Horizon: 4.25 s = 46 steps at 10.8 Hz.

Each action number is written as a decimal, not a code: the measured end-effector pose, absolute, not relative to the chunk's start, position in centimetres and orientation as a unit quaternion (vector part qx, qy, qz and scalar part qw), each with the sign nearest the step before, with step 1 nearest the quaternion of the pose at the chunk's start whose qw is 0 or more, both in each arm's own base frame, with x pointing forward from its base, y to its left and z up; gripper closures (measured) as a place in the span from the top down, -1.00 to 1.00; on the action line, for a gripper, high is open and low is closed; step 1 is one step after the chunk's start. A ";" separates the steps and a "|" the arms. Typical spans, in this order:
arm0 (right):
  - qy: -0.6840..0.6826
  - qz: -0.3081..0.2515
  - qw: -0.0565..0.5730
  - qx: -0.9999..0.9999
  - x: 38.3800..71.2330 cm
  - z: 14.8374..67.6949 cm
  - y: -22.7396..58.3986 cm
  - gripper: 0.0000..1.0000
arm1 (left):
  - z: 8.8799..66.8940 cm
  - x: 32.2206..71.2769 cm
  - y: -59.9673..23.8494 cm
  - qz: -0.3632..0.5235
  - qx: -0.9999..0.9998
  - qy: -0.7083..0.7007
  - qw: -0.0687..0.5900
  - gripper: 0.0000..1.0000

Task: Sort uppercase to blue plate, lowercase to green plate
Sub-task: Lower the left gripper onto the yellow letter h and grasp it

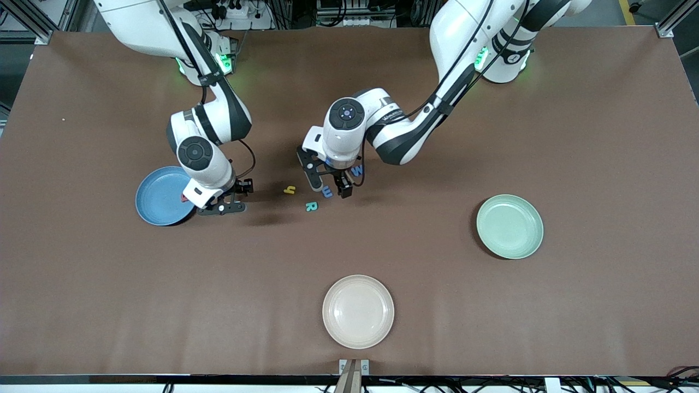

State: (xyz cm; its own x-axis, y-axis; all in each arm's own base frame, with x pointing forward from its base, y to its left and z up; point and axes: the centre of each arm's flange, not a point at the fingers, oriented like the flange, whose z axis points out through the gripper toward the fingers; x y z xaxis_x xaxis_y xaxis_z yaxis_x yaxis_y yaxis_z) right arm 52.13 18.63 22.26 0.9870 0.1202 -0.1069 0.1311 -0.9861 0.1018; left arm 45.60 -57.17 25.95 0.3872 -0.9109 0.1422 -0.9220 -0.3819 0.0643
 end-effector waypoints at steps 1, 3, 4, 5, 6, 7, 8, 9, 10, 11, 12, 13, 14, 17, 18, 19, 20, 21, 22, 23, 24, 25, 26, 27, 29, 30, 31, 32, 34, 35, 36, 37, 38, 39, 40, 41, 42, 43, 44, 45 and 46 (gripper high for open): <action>0.064 -0.048 0.054 0.995 52.2 22.2 18.5 0.57 | 25.7 45.1 -58.0 0.047 0.826 -0.558 0.068 0.89; 0.061 -0.036 0.053 0.996 52.8 21.9 17.8 0.81 | 25.2 44.0 -59.8 0.064 0.810 -0.580 0.064 0.67; 0.060 -0.035 0.054 0.996 52.9 21.6 17.6 0.98 | 25.0 43.2 -60.7 0.071 0.801 -0.591 0.063 0.50; 0.060 -0.036 0.054 0.996 52.9 21.5 17.5 1.00 | 25.0 42.3 -61.7 0.082 0.794 -0.598 0.067 0.46; 0.060 -0.037 0.055 0.996 52.9 21.3 17.4 1.00 | 24.8 41.8 -62.4 0.097 0.786 -0.606 0.072 0.37; 0.060 -0.039 0.056 0.996 52.8 21.1 17.4 1.00 | 24.4 41.8 -62.8 0.114 0.777 -0.615 0.073 0.30; 0.060 -0.040 0.056 0.996 52.8 20.9 17.4 1.00 | 23.8 42.2 -62.8 0.129 0.769 -0.621 0.072 0.19; 0.060 -0.039 0.056 0.996 52.8 20.9 17.4 1.00 | 23.0 42.6 -62.9 0.141 0.766 -0.623 0.072 0.19; 0.060 -0.035 0.055 0.996 52.9 20.9 17.4 1.00 | 22.1 43.0 -63.0 0.150 0.765 -0.622 0.071 0.19; 0.059 -0.029 0.053 0.996 53.1 21.1 17.3 1.00 | 21.5 43.2 -63.3 0.155 0.764 -0.622 0.072 0.19; 0.055 -0.027 0.052 0.997 53.3 21.1 16.9 1.00 | 21.1 43.0 -63.7 0.156 0.763 -0.623 0.073 0.19; 0.052 -0.026 0.052 0.997 53.4 21.1 16.6 1.00 | 21.1 42.7 -64.1 0.159 0.761 -0.625 0.075 0.19; 0.051 -0.026 0.052 0.997 53.5 21.1 16.4 1.00 | 21.3 42.5 -64.4 0.166 0.758 -0.626 0.078 0.19; 0.048 -0.026 0.053 0.997 53.6 21.1 16.2 1.00 | 20.3 42.4 -65.0 0.193 0.753 -0.622 0.091 0.17; 0.043 -0.026 0.054 0.997 53.8 21.2 15.6 1.00 | 19.5 42.4 -65.2 0.201 0.753 -0.619 0.097 0.17; 0.035 -0.024 0.056 0.998 54.1 21.3 14.7 1.00 | 18.7 42.4 -65.4 0.206 0.752 -0.618 0.101 0.17; 0.028 -0.023 0.056 0.998 54.3 21.4 14.0 1.00 | 18.1 42.4 -65.5 0.209 0.752 -0.617 0.103 0.16; 0.023 -0.023 0.056 0.998 54.5 21.4 13.5 1.00 | 17.9 42.5 -65.7 0.211 0.752 -0.616 0.104 0.16; 0.019 -0.022 0.056 0.998 54.7 21.4 13.1 1.00 | 17.6 42.7 -65.8 0.212 0.753 -0.614 0.105 0.16; 0.016 -0.021 0.056 0.998 54.8 21.5 12.7 1.00 | 17.3 42.8 -65.8 0.215 0.753 -0.612 0.107 0.16; 0.013 -0.020 0.056 0.998 55.0 21.6 12.5 1.00 | 16.9 42.8 -65.9 0.216 0.754 -0.611 0.108 0.16; 0.012 -0.019 0.056 0.998 55.0 21.7 12.4 1.00 | 16.6 42.8 -65.9 0.216 0.754 -0.611 0.108 0.16; 0.011 -0.018 0.056 0.998 55.1 21.7 12.4 1.00 | 16.4 42.8 -65.9 0.215 0.754 -0.611 0.108 0.16; 0.011 -0.018 0.056 0.998 55.1 21.7 12.4 1.00 | 16.3 42.7 -65.9 0.214 0.754 -0.612 0.108 0.16; 0.011 -0.017 0.055 0.998 55.1 21.8 12.4 1.00 | 16.1 42.2 -66.2 0.212 0.757 -0.608 0.111 0.16; 0.011 -0.017 0.055 0.998 55.1 21.8 12.4 1.00 | 16.0 41.8 -66.4 0.210 0.758 -0.607 0.112 0.16; 0.011 -0.017 0.055 0.998 55.1 21.8 12.4 1.00 | 16.0 41.5 -66.6 0.210 0.759 -0.605 0.114 0.16; 0.011 -0.017 0.055 0.998 55.1 21.8 12.4 1.00 | 16.0 41.5 -66.7 0.210 0.760 -0.605 0.114 0.16; 0.011 -0.017 0.055 0.998 55.2 21.8 12.4 1.00 | 15.9 41.6 -66.6 0.210 0.760 -0.604 0.113 0.16; 0.011 -0.017 0.055 0.998 55.2 21.8 12.4 1.00 | 15.9 41.6 -66.6 0.210 0.760 -0.604 0.113 0.15; 0.011 -0.017 0.055 0.998 55.2 21.7 12.4 1.00 | 15.9 41.6 -66.6 0.210 0.760 -0.604 0.113 0.15; 0.010 -0.017 0.055 0.998 55.2 21.8 12.4 1.00 | 15.8 41.6 -66.6 0.210 0.760 -0.604 0.113 0.07; 0.010 -0.017 0.055 0.998 55.2 21.8 12.4 1.00 | 15.8 41.5 -66.7 0.210 0.760 -0.605 0.113 0.05; 0.011 -0.017 0.055 0.998 55.2 21.8 12.4 1.00 | 15.7 41.3 -66.7 0.209 0.759 -0.606 0.113 0.04; 0.011 -0.017 0.055 0.998 55.2 21.8 12.4 1.00 | 15.6 41.3 -66.7 0.209 0.759 -0.606 0.113 0.02; 0.011 -0.017 0.055 0.998 55.2 21.8 12.4 1.00 | 15.6 41.2 -66.7 0.208 0.759 -0.606 0.113 0.02; 0.011 -0.017 0.055 0.998 55.2 21.8 12.4 1.00 | 15.5 41.2 -66.8 0.209 0.759 -0.606 0.114 0.01; 0.011 -0.017 0.055 0.998 55.2 21.8 12.4 1.00 | 15.5 41.2 -66.8 0.209 0.759 -0.606 0.114 0.00; 0.011 -0.017 0.055 0.998 55.2 21.7 12.4 1.00 | 15.5 41.2 -66.8 0.209 0.759 -0.606 0.114 -0.01; 0.011 -0.017 0.055 0.998 55.2 21.7 12.4 1.00 | 15.5 41.2 -66.8 0.209 0.759 -0.606 0.114 -0.10; 0.011 -0.017 0.055 0.998 55.2 21.7 12.4 1.00 | 15.6 41.2 -66.8 0.209 0.759 -0.606 0.114 -0.14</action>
State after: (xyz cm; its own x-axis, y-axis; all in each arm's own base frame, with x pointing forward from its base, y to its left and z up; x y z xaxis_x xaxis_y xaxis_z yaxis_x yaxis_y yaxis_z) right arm 55.16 12.42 21.75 0.9992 0.0204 -0.0348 0.0241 -0.9936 0.1102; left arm 41.16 -66.83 15.55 0.1779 -0.8718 0.4564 -0.9676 -0.2394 -0.0803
